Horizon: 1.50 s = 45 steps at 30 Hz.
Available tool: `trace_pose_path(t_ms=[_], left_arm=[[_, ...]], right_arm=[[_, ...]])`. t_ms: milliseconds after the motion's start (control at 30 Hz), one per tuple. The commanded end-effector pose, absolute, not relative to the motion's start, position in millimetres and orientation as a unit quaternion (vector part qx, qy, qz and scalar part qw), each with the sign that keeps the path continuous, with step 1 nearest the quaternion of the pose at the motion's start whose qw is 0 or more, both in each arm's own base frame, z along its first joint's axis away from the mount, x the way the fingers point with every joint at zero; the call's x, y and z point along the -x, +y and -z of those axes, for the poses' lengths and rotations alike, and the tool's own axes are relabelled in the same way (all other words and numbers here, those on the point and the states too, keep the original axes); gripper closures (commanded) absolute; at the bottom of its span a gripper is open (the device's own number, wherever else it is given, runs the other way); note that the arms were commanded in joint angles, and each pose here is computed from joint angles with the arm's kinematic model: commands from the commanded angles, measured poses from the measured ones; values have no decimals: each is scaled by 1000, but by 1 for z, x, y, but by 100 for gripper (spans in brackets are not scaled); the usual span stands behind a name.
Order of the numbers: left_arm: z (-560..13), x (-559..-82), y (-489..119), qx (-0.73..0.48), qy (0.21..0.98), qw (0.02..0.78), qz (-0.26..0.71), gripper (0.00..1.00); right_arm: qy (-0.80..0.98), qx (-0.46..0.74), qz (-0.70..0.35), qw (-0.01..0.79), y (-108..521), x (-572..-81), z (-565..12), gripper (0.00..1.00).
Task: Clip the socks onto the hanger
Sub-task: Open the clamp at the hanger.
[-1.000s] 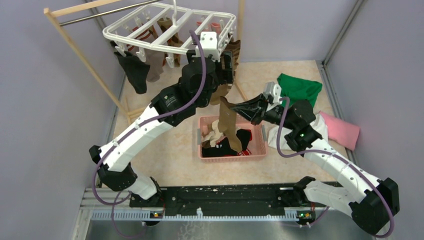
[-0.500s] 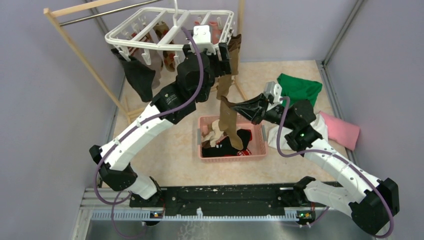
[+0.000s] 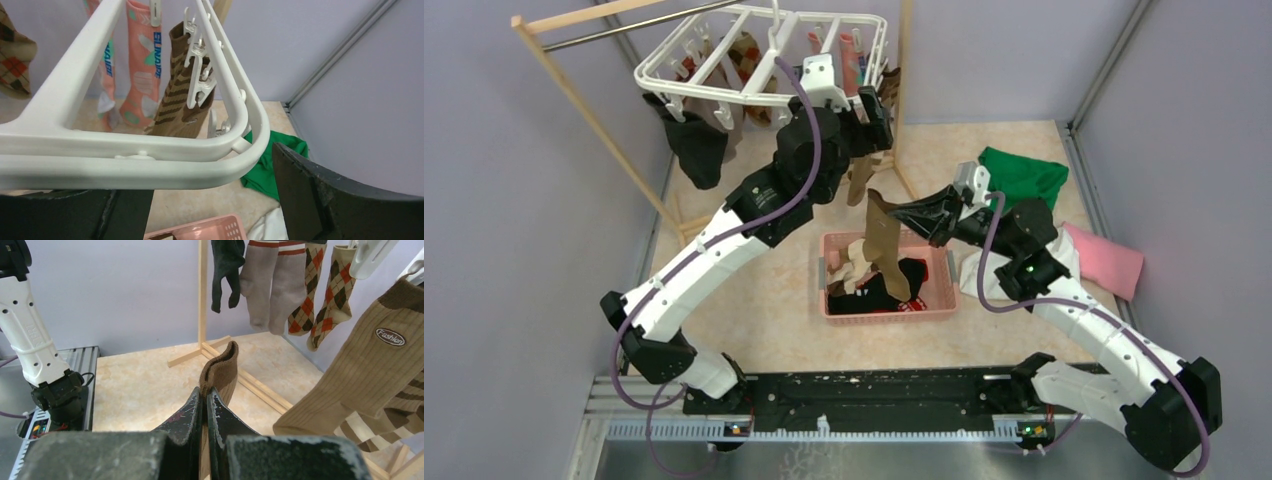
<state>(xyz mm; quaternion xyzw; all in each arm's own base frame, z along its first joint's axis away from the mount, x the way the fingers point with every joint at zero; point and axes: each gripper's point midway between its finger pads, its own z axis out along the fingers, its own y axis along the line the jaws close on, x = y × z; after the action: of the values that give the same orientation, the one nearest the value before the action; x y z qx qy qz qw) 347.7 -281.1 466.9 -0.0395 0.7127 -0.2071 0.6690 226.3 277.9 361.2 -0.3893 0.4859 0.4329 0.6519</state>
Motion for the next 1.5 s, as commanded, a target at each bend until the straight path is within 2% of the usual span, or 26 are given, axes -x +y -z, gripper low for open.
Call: trace_pose_path(t_ms=[0, 67, 100, 233, 467, 567, 800, 933, 1467], left_arm=[[-490, -329, -275, 53, 696, 662, 273, 12], [-486, -321, -274, 39, 702, 654, 280, 10], [-484, -318, -272, 38, 705, 649, 284, 5], [-480, -306, -263, 24, 710, 644, 284, 1], [-474, -294, -259, -16, 711, 644, 282, 1], [-469, -291, -244, 2, 711, 649, 269, 1], [-445, -279, -223, 0, 708, 659, 254, 1], [-446, -276, -218, -15, 695, 675, 246, 1], [-445, -288, -251, -84, 693, 674, 241, 4]], right_arm=[[466, 404, -422, 664, 271, -222, -375, 100], [468, 413, -423, 656, 271, -218, -371, 100], [470, 417, -423, 653, 270, -217, -368, 100], [482, 431, -425, 633, 268, -210, -357, 100], [493, 481, -414, 595, 260, -194, -342, 100], [502, 494, -412, 579, 255, -189, -340, 100], [482, 511, -377, 604, 237, -181, -338, 100], [492, 518, -373, 592, 229, -174, -334, 100], [459, 546, -380, 589, 224, -149, -326, 100]])
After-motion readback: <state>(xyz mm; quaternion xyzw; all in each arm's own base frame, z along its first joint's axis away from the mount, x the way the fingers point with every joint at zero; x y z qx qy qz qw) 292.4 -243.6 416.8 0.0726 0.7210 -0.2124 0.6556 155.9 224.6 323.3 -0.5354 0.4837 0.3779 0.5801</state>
